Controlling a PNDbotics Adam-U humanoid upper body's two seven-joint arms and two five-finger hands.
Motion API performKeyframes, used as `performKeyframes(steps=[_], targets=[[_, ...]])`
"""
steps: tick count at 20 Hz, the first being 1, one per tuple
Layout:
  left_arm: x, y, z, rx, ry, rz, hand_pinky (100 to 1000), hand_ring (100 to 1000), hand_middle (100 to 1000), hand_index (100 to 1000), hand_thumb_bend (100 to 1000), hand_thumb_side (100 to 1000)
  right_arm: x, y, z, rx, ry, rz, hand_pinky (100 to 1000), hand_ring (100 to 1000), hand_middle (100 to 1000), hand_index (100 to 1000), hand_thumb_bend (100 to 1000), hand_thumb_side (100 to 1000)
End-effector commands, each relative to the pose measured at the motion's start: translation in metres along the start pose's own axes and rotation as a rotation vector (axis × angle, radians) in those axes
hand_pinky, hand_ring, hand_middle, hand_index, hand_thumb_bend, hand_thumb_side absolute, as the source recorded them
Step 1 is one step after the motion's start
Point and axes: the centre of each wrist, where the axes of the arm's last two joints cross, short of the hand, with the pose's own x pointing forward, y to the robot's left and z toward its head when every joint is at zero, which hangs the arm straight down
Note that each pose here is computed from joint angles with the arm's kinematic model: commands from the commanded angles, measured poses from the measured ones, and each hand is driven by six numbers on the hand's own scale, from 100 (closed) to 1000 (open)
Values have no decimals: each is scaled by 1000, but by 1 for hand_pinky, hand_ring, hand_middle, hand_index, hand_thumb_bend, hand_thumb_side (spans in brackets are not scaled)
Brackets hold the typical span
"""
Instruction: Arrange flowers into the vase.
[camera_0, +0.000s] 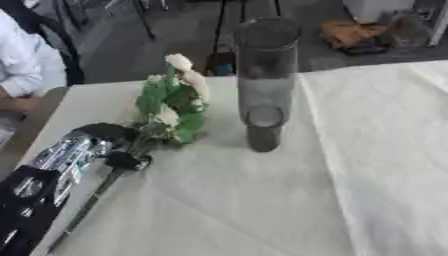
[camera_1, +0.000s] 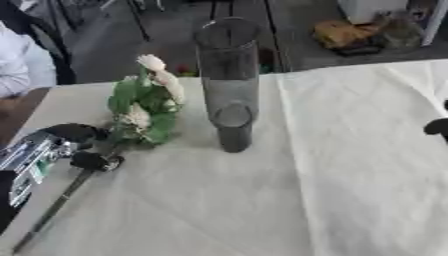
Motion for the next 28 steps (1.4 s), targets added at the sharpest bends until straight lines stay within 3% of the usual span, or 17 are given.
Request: performKeyframes(steps=[1, 4, 8, 13, 16, 23, 28], targets=[[-4, 0, -1, -23, 10, -8, 971, 1000, 842, 935, 361, 874, 5, 2, -6, 30, -17, 7, 550, 699, 532, 740, 100, 833], [-3, -1, -2, -30, 13, -33, 948, 1000, 810, 931, 414, 836, 4, 2, -6, 31, -16, 5, 551, 700, 532, 740, 100, 834], [-2, -2, -2, -26, 23, -75, 884, 1000, 763, 899, 394, 781, 4, 2, -7, 30, -18, 4, 551, 700, 532, 740, 100, 834], [-2, 0, -2, -9, 29, -85, 741, 790, 716, 852, 359, 759, 4, 2, -7, 33, -15, 4, 551, 700, 531, 740, 100, 834], [-2, -1, -2, -4, 32, -86, 591, 682, 693, 835, 340, 745, 4, 2, -7, 34, -16, 3, 551, 701, 531, 740, 100, 833], [-1, -3, -4, 4, 32, -83, 437, 529, 671, 825, 282, 702, 4, 2, -7, 36, -18, 4, 552, 702, 530, 740, 100, 833], [0, -4, -5, 2, 29, -62, 237, 418, 616, 811, 261, 595, 4, 3, -7, 35, -14, 6, 553, 703, 530, 740, 100, 820]])
